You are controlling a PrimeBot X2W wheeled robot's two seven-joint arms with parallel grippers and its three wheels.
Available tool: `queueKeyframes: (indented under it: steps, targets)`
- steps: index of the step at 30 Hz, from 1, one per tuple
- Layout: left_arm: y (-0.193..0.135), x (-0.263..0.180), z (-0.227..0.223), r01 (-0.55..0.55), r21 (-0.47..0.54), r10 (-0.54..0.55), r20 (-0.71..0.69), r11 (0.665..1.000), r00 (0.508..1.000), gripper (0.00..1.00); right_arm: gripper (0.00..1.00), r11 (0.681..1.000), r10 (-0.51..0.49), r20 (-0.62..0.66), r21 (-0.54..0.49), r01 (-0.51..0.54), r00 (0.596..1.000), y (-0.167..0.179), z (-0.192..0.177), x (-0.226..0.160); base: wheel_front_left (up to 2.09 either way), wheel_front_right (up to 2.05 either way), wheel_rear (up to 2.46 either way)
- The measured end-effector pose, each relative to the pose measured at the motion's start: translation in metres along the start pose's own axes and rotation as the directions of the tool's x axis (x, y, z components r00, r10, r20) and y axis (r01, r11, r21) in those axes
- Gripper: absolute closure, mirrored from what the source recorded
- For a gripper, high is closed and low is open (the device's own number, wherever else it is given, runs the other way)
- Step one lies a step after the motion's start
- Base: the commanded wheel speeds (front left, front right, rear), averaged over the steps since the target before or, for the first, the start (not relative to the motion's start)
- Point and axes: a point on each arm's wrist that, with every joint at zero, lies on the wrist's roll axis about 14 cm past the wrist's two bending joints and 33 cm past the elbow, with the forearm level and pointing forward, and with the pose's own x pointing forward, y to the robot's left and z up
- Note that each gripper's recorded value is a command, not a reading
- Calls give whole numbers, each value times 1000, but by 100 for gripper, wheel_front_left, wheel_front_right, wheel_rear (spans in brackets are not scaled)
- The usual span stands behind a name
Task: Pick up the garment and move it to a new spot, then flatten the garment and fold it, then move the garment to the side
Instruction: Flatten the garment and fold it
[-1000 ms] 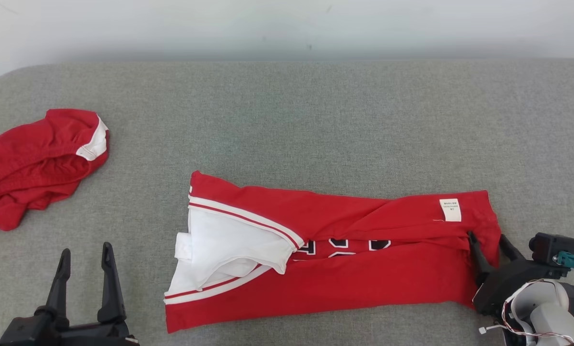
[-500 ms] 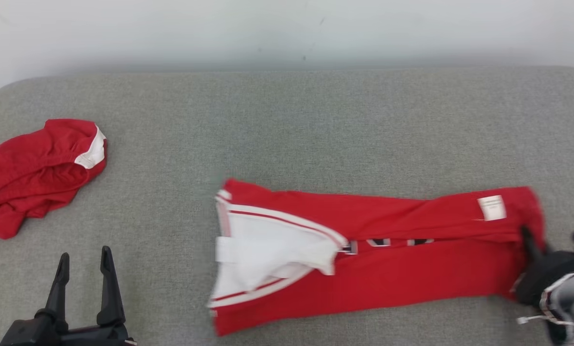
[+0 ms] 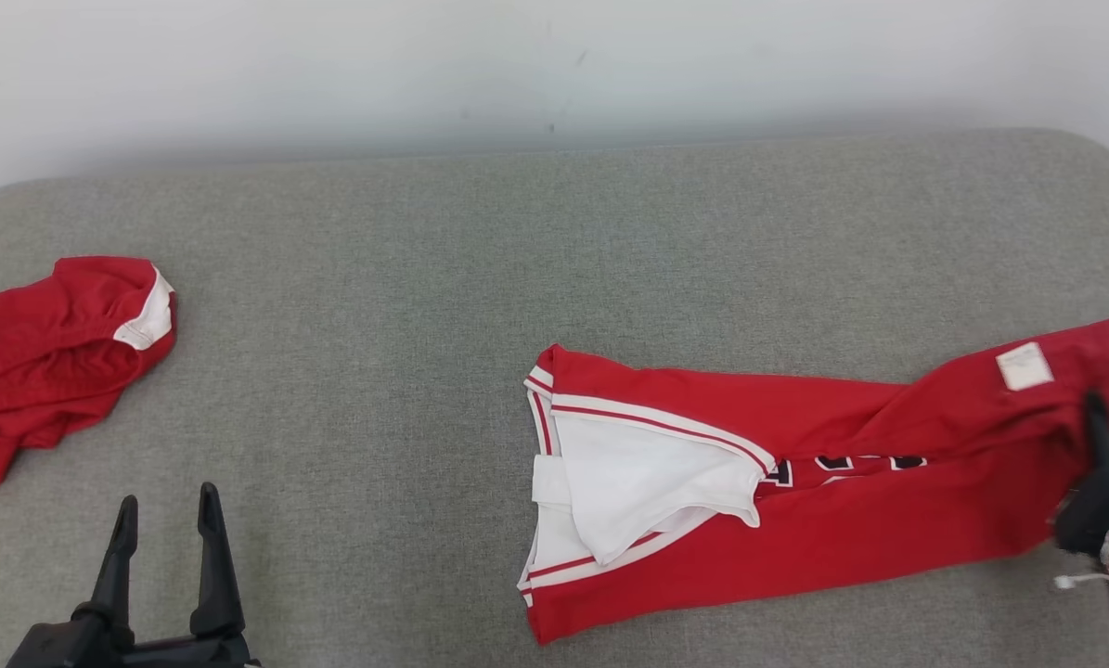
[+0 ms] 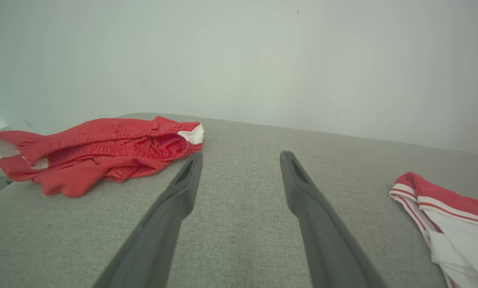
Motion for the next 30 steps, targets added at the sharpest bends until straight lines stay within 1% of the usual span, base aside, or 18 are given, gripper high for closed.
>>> queueKeyframes:
  steps: [2, 5, 8, 11, 17, 18, 19, 23, 24, 25, 30]
  targets:
    - [-2, 1, 0, 6, -1, -6, -1, 1000, 1000, 0, 100, 999, 43, 16, 28, -44, 999, 21, 2, 1, 0, 0, 0]
    - [-3, 1, 0, 9, -3, -9, -1, 1000, 1000, 0, 100, 991, 127, 43, 26, -128, 991, 54, 7, -1, 0, 0, 0]
    - [-4, 1, 0, 12, -3, -12, 2, 1000, 1000, 0, 100, 976, 211, 68, 35, -214, 975, 89, 12, -6, 0, 0, 0]
    - [-4, 1, 0, 13, -3, -13, 1, 1000, 1000, 0, 100, 954, 290, 97, 43, -295, 952, 123, 21, -12, 0, 0, 0]
    - [-2, -2, 1, 5, -4, -5, 2, 1000, 1000, 0, 100, 886, 448, 134, 62, -459, 884, 192, 33, -32, 0, 0, 0]
    - [-2, -2, 2, 5, -4, -5, 2, 1000, 1000, 0, 100, 872, 474, 138, 67, -486, 870, 204, 34, -36, 0, 0, 0]
    - [0, -4, 1, -1, -9, 1, 0, 1000, 1000, 0, 100, 843, 519, 143, 78, -532, 843, 226, 36, -44, 0, 0, 0]
    - [4, -5, 2, -14, -9, 14, 0, 1000, 1000, 0, 100, 791, 589, 145, 96, -604, 795, 262, 37, -59, 0, 0, 0]
    - [6, -5, 2, -18, -10, 18, 1, 1000, 1000, 0, 100, 782, 600, 147, 100, -615, 787, 268, 37, -61, 0, 0, 0]
    - [6, -5, 2, -18, -10, 18, 1, 1000, 1000, 0, 100, 782, 600, 147, 100, -615, 787, 268, 37, -61, 0, 0, 0]
    - [9, -6, 0, -29, -13, 29, -5, 999, 1000, 0, 100, 742, 649, 125, 113, -660, 751, 296, 31, -68, 0, 0, 0]
